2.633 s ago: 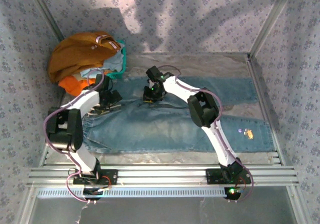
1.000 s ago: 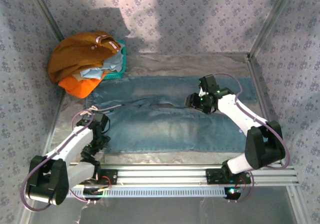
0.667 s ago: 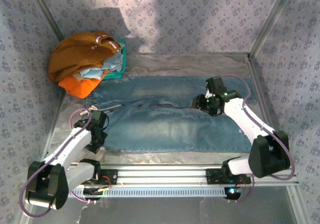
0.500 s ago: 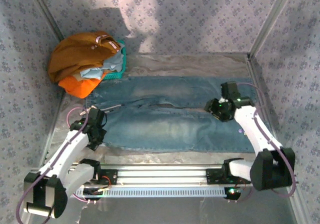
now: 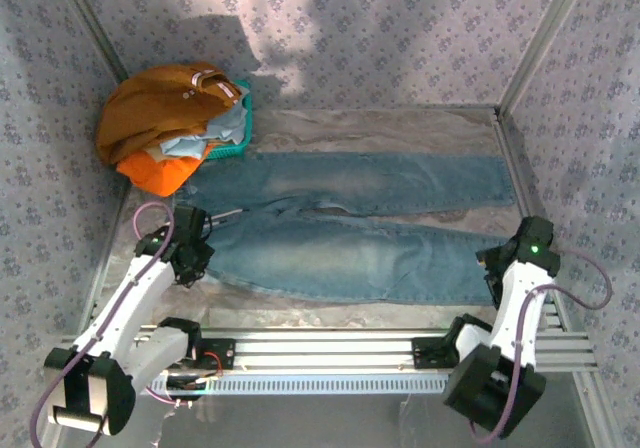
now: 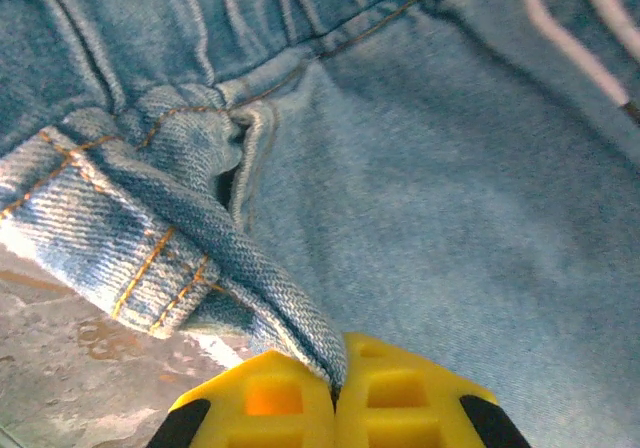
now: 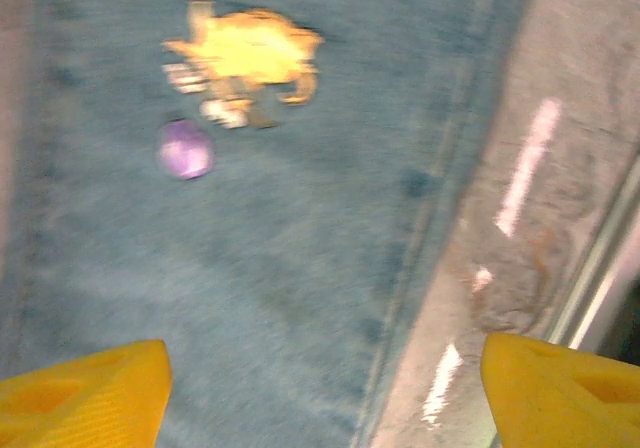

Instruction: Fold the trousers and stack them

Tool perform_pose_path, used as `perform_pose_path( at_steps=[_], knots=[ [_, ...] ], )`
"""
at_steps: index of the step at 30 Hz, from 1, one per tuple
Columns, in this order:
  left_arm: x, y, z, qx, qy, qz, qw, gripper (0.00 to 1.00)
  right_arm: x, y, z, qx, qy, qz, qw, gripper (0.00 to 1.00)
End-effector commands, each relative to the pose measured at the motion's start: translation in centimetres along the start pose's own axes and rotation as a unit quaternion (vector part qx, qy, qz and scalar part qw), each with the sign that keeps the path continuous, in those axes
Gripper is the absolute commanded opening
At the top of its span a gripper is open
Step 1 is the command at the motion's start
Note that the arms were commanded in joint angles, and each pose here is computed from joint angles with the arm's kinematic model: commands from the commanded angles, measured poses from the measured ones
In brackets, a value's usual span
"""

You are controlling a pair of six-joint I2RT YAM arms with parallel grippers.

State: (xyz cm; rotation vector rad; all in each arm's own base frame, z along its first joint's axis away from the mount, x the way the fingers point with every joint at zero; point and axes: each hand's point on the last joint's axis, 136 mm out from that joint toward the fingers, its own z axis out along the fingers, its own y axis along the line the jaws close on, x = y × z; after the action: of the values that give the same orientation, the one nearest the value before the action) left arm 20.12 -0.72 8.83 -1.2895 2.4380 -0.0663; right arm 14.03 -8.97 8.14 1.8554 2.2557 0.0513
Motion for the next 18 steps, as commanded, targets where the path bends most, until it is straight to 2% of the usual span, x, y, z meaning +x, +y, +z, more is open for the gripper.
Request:
perform_pose_path(
  at_steps=[1,3,12,14,18],
  knots=[
    [-1.2,-2.0,-0.9,0.030,-0.014,0.013,0.999,0.00,0.5,-2.5,2.3,0.047,0.028,0.046,0.997,0.83],
    [-1.2,-2.3,-0.7,0.034,-0.011,0.013,0.999,0.00,0.7,-3.1,3.4,0.055,0.041,0.071,0.995,0.82],
    [-1.7,-2.7,-0.7,0.040,-0.003,0.006,0.999,0.00,-0.7,-3.0,6.8,0.055,0.011,0.097,0.994,0.79],
    [-1.9,-2.8,-0.9,0.041,-0.005,0.005,0.999,0.00,-1.4,-1.9,6.8,0.038,0.006,0.083,0.996,0.71],
    [-1.9,-3.2,-1.0,0.048,-0.002,0.002,0.999,0.00,-2.0,-0.6,6.9,0.015,0.005,0.077,0.997,0.66]
  ],
)
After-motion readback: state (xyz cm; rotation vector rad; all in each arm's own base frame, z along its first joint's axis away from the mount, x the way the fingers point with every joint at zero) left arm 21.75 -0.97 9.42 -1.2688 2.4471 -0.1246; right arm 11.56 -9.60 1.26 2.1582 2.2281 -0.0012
